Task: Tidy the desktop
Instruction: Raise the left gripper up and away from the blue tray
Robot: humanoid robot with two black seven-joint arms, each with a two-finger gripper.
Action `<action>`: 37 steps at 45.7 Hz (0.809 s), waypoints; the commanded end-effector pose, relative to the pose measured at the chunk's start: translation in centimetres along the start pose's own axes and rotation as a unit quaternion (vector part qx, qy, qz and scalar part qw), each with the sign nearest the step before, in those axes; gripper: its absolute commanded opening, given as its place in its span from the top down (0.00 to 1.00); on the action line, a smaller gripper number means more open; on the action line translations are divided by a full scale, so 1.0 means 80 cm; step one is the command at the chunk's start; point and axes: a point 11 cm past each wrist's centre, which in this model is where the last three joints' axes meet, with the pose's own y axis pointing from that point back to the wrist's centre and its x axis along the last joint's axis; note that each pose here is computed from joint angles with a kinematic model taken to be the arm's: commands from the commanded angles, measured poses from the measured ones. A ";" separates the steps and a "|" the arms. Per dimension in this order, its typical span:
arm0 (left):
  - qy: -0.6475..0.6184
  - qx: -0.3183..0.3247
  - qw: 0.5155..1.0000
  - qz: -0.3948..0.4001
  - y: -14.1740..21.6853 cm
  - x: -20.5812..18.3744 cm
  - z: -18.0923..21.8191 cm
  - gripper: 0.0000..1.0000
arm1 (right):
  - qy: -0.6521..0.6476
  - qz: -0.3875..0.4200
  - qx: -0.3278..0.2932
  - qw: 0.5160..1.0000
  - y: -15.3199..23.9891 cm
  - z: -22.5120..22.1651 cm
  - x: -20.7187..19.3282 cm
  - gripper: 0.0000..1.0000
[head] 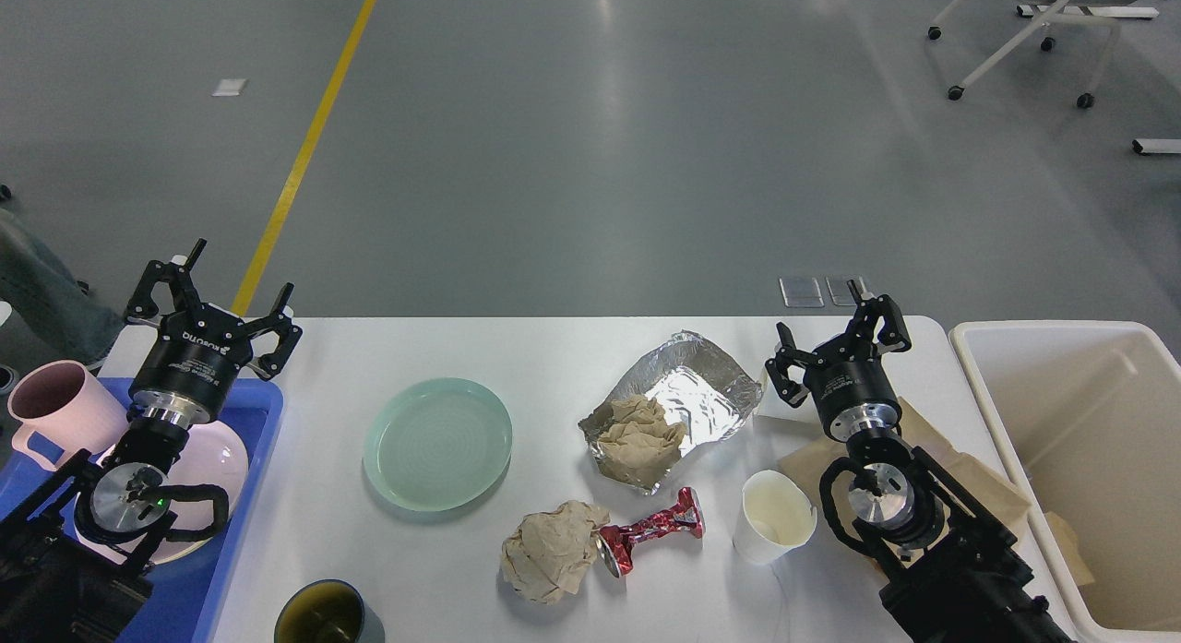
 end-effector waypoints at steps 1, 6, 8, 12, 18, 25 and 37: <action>-0.005 0.001 1.000 -0.002 0.001 0.000 0.000 0.03 | -0.001 0.000 0.000 1.000 0.000 0.000 0.000 0.00; -0.003 -0.019 1.000 0.008 0.000 0.004 0.008 0.03 | 0.000 0.000 0.000 1.000 0.000 0.000 0.000 0.00; -0.009 -0.018 1.000 0.019 0.001 0.010 0.009 0.03 | 0.000 0.000 0.000 1.000 0.000 0.000 0.000 0.00; -0.025 -0.013 0.999 0.034 0.002 0.020 0.014 0.03 | 0.000 0.000 0.000 1.000 0.000 0.000 0.000 0.00; -0.131 0.045 0.989 0.052 -0.011 0.031 0.042 0.03 | 0.000 -0.001 0.000 1.000 0.000 0.000 -0.001 0.00; -0.315 0.173 0.933 0.027 -0.036 0.018 0.058 0.03 | 0.000 0.000 0.000 1.000 0.000 0.000 0.000 0.00; -0.550 0.347 0.758 -0.048 -0.066 -0.032 0.104 0.03 | 0.000 -0.001 0.001 1.000 -0.001 -0.001 -0.001 0.00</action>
